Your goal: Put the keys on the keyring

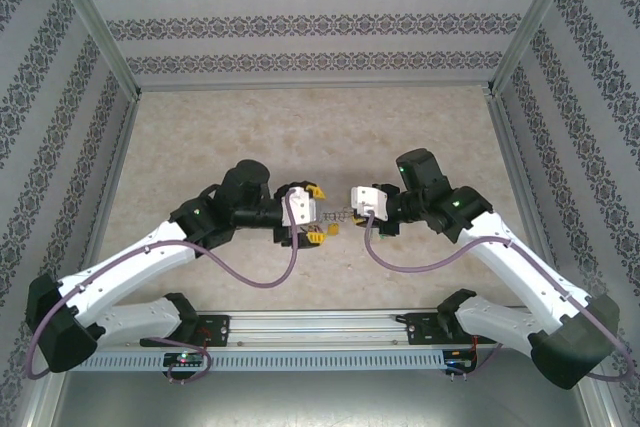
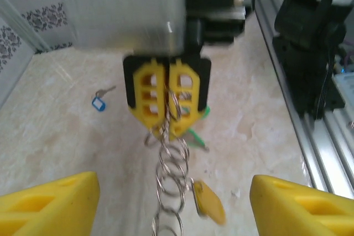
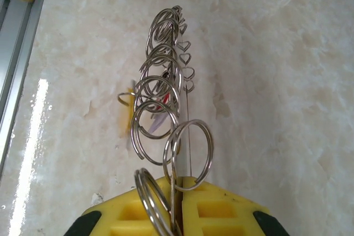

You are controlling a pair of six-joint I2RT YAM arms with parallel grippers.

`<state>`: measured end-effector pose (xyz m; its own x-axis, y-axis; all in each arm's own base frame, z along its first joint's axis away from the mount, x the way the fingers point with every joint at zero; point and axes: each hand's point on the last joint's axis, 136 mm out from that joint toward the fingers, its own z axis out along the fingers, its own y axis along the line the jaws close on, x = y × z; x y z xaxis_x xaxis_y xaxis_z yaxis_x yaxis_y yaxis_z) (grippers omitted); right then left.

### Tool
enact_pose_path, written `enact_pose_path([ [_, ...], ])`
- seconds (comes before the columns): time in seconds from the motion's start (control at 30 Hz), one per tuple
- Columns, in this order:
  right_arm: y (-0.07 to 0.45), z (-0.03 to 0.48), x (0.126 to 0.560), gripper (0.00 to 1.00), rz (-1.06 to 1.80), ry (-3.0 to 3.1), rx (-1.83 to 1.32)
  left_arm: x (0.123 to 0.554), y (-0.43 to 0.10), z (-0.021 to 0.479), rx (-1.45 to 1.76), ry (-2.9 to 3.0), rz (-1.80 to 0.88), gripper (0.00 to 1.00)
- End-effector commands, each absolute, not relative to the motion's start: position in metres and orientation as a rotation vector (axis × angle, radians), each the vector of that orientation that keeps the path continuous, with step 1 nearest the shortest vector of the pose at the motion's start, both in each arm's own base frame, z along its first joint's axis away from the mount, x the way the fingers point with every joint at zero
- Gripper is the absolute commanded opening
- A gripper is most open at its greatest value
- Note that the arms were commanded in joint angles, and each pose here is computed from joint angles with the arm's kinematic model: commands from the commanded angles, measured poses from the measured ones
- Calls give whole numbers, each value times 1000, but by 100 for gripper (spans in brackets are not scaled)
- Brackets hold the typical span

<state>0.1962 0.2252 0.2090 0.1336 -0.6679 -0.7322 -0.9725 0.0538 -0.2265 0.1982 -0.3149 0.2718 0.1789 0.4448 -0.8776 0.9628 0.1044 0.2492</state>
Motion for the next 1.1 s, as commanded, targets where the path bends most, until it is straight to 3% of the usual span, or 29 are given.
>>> enact_pose_path([
  [0.0, 229, 228, 188, 0, 624, 1573, -1676, 205, -320, 269, 1450, 1517, -797, 57],
  [0.17, 227, 229, 174, 0, 682, 1512, -1735, 208, -317, 273, 1409, 1591, -1027, 45],
  [0.53, 223, 233, 182, 0, 639, 1495, -1737, 192, -329, 278, 1327, 1687, -1393, 55],
  [0.63, 223, 230, 184, 0, 641, 1509, -1739, 189, -330, 272, 1346, 1727, -1401, 54],
  [0.83, 224, 230, 188, 0, 640, 1534, -1731, 204, -329, 252, 1304, 1840, -1285, 38],
  [1.07, 225, 234, 192, 0, 641, 1553, -1714, 202, -333, 238, 1354, 1894, -1234, 34],
])
